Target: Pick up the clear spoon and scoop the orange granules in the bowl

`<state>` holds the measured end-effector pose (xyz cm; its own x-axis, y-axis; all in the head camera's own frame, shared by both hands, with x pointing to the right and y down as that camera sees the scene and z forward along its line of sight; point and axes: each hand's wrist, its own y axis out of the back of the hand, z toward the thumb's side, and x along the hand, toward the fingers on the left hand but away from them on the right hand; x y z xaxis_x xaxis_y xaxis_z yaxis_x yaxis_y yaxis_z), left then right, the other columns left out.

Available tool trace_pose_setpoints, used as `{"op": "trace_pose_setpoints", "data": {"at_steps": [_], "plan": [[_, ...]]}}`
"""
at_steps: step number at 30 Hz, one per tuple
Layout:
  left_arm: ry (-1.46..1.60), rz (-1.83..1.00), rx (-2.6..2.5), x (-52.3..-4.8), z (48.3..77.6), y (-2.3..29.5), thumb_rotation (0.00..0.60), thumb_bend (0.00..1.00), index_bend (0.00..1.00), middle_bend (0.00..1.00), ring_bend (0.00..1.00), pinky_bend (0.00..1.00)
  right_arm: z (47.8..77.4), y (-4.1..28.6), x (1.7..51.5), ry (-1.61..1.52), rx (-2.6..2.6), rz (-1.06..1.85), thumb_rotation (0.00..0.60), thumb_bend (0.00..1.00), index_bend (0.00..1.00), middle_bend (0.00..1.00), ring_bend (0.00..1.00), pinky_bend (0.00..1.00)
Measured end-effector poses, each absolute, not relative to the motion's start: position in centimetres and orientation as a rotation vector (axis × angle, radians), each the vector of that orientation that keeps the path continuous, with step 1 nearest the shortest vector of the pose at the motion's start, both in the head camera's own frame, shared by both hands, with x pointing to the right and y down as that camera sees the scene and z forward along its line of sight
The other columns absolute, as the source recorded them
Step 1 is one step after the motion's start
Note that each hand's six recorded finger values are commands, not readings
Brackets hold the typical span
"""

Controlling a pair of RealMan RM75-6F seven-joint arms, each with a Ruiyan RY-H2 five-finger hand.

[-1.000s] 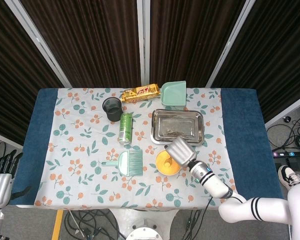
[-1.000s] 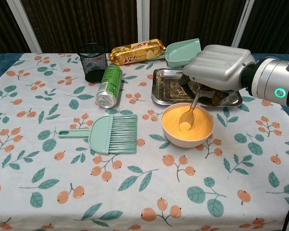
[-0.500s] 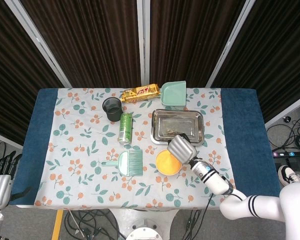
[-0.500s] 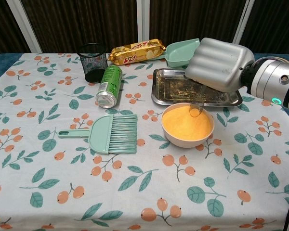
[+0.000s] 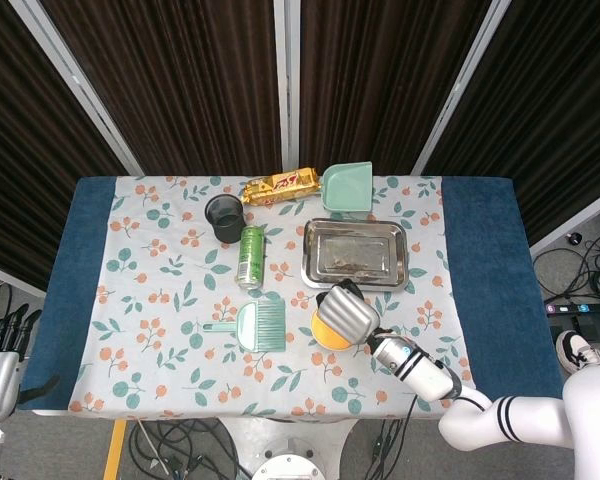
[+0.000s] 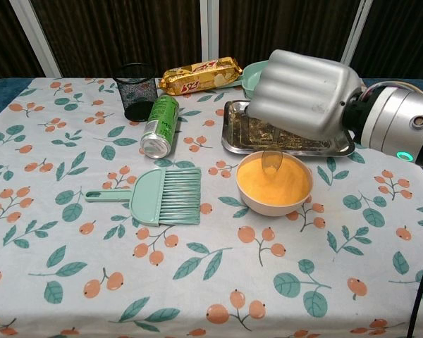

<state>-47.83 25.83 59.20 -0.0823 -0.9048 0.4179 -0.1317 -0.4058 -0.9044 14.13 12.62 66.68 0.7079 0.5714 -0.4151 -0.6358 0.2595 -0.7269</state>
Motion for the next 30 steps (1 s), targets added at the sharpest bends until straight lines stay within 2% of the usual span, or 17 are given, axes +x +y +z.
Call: {"op": "trace_pose_setpoints", "data": {"at_steps": [6,17,30], "plan": [[1.140,-1.550,-1.558,-47.7,59.3,25.8,0.600,0.03,0.10,0.07,0.07,0.10,67.9,13.8,14.0,0.128,-0.901,0.771,0.600,0.45,0.89,1.00,1.00,1.00],[1.137,-1.548,-1.554,-47.7,59.2,25.6,0.600,0.03,0.10,0.07,0.07,0.10,67.1,14.1,14.2,0.043,-0.867,0.789,0.600,0.47,0.91,1.00,1.00,1.00],[1.121,-1.544,-1.555,-47.4,59.1,25.2,0.600,0.03,0.10,0.07,0.07,0.10,66.2,10.3,16.1,-0.196,-1.196,1.030,0.600,0.47,0.91,1.00,1.00,1.00]]}}
